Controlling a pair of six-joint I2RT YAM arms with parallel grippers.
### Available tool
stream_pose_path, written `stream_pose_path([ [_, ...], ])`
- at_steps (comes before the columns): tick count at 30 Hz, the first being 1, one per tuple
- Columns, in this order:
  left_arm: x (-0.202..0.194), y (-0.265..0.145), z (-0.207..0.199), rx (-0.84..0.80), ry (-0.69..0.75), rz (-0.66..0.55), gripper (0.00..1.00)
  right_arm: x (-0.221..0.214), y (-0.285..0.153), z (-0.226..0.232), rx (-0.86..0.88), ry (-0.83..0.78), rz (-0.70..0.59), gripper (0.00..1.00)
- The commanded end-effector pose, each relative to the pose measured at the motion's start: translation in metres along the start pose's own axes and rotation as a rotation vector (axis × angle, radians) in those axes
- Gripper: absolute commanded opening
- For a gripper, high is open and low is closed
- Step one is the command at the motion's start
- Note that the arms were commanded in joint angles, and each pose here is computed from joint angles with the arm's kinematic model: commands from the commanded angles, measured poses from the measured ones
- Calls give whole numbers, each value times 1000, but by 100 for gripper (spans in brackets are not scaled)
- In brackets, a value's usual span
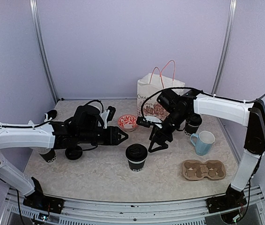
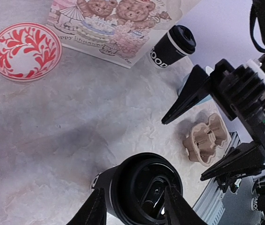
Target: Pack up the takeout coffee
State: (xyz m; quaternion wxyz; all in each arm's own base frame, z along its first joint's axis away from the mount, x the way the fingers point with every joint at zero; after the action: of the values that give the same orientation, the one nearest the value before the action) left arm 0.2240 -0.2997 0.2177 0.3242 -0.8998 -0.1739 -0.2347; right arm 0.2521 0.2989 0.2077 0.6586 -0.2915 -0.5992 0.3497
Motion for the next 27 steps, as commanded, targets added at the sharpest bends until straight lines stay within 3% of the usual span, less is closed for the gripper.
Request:
stream_pose_path([
  [1, -7, 12, -13, -94, 36, 54, 42, -6, 12, 11, 120, 70, -54, 85],
  [18, -44, 36, 17, -27, 79, 175, 36, 2, 30, -6, 161, 107, -68, 85],
  [27, -59, 48, 36, 24, 73, 234, 31, -8, 46, -13, 168, 144, -27, 74],
])
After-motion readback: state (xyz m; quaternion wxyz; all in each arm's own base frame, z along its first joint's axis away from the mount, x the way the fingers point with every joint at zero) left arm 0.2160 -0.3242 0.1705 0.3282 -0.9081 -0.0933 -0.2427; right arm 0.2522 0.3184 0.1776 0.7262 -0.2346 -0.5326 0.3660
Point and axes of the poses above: each gripper's point midway between its finger pads, its own y axis out along the fingers, its own z axis along the line the jaws close on, x = y × z, the point moved 7 cm from there along -y, back along the fingers, and after that the axes turned 12 degrees about -y, right-handed, at the moved point
